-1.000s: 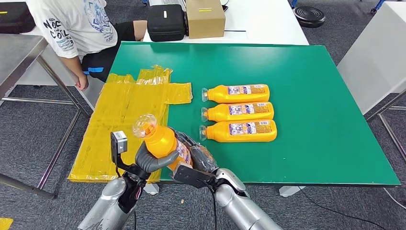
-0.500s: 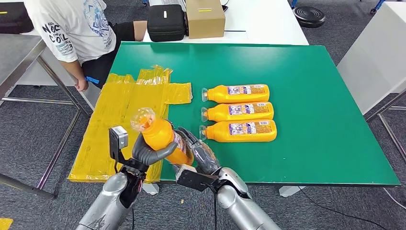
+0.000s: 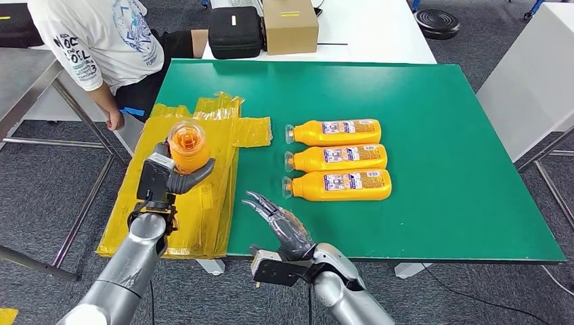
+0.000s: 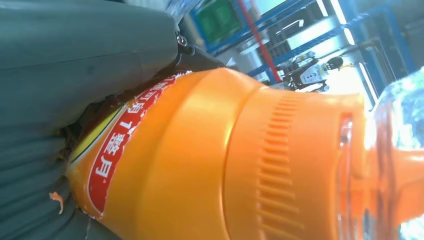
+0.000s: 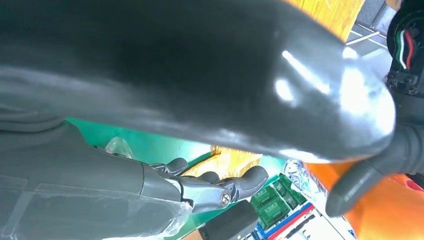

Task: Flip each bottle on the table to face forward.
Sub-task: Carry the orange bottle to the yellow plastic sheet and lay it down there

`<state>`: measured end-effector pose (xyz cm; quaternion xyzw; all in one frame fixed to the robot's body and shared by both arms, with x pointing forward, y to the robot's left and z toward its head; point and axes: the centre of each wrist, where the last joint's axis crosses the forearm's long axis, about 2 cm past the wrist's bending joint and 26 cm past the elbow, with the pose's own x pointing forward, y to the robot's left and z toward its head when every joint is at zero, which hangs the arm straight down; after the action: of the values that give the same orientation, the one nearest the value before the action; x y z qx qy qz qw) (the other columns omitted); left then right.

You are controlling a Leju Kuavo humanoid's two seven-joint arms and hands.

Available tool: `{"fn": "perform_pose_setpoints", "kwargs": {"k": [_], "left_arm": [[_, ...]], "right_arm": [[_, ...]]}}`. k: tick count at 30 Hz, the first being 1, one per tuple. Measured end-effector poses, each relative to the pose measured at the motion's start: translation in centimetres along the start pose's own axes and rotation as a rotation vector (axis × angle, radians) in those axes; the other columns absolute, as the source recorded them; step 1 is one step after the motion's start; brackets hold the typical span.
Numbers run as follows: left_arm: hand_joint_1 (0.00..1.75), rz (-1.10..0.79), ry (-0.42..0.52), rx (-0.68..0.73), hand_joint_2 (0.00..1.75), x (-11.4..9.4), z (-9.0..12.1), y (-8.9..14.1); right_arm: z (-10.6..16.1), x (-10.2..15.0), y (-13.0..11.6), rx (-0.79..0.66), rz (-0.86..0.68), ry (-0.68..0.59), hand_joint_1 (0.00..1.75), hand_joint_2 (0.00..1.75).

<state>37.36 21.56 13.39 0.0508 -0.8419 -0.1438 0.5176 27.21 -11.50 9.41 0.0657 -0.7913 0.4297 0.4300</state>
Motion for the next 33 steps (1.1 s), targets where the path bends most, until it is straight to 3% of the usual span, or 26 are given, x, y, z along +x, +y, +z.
{"fn": "perform_pose_setpoints", "kwargs": {"k": [8,17,28,33], "left_arm": [[1.75,-0.284,0.0,-0.124,1.75,-0.6,-1.9,2.5],[1.75,-0.755,0.05,-0.552,1.75,-1.3,-3.7,4.2],[1.75,-0.956,0.138,-0.802,1.75,-2.8,-3.7,5.4],[1.75,-1.031,0.175,-0.832,1.75,-3.5,-3.1,5.0]], "right_arm": [[1.0,0.0,-0.9,-0.039,0.005,0.003,0.0,0.0],[1.8,-0.2,-1.1,-0.028,-0.025,-0.014,0.0,0.0],[1.1,-0.4,-1.9,-0.022,-0.041,-0.045,0.0,0.0],[0.9,-0.5,-2.1,-0.022,-0.045,-0.048,0.0,0.0]]}}
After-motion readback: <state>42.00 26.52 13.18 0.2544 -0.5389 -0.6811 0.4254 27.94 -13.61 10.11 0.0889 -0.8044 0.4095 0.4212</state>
